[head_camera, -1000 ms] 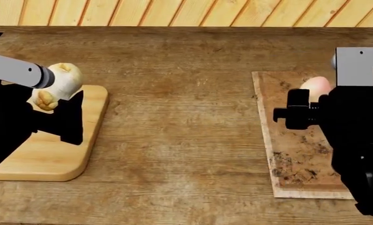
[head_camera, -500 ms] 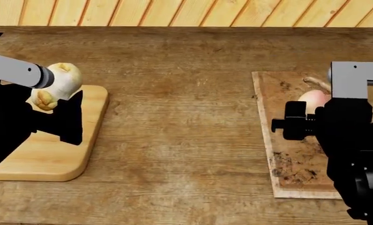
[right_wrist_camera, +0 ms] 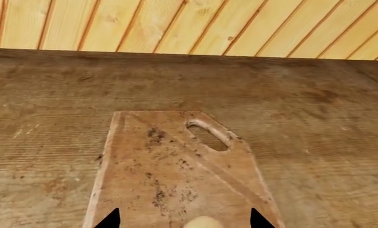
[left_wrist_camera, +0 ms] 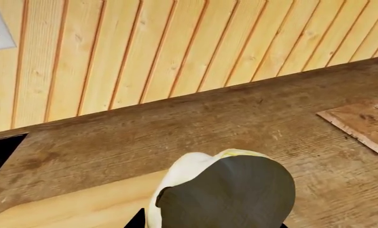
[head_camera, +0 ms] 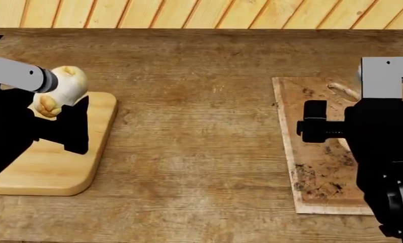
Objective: Place the apricot and the ginger on separate cutting boards.
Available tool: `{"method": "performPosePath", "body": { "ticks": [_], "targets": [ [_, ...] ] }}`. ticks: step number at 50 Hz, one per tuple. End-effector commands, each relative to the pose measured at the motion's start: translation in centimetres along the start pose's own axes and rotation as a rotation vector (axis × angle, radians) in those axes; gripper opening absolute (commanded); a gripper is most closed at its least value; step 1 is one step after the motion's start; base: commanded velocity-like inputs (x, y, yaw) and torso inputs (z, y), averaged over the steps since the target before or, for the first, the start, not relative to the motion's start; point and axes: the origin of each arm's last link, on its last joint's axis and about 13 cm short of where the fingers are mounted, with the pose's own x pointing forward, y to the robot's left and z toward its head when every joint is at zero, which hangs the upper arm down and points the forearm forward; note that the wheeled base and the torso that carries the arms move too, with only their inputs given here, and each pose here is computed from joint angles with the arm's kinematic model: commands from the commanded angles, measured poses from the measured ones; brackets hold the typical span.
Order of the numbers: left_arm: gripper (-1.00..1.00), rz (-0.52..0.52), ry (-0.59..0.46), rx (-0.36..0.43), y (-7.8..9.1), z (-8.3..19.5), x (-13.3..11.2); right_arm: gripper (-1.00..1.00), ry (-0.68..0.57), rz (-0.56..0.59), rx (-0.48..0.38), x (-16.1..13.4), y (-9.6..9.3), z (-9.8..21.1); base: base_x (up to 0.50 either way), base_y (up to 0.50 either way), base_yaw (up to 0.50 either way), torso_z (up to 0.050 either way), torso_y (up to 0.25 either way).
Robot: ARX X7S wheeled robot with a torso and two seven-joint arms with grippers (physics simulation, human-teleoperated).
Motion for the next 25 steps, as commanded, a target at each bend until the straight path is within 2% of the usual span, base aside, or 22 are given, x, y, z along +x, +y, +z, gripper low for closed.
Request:
{"method": "performPosePath", "body": {
  "ticks": [1, 7, 15, 20, 25],
  "targets": [
    [-1.0, -0.028, -0.009, -0.032, 0.0, 0.6, 0.3, 1.0, -0.066, 0.031, -0.007, -1.0, 0.5, 1.3, 0.0, 0.0, 0.0, 0.0, 0.0],
    [-1.0, -0.012, 0.012, -0.036, 0.2, 0.1, 1.2, 1.0, -0.11, 0.016, 0.007, -1.4, 0.2, 2.0, 0.0, 0.0, 0.0, 0.0, 0.0],
    [-1.0, 0.047, 0.066, -0.036, 1.7, -1.2, 3.3, 1.0, -0.134, 0.031, -0.007, -2.5, 0.2, 2.7, 0.0, 0.0, 0.0, 0.0, 0.0],
    [-1.0, 0.091, 0.092, -0.011, 2.6, -2.3, 3.2, 1.0, -0.152, 0.036, -0.007, -3.0, 0.2, 3.1, 0.0, 0.0, 0.0, 0.0, 0.0],
    [-1.0, 0.131, 0.091, -0.014, 2.5, -2.4, 3.6, 1.0, -0.155, 0.053, -0.007, -3.4, 0.5, 3.1, 0.0, 0.0, 0.0, 0.0, 0.0]
  ]
}}
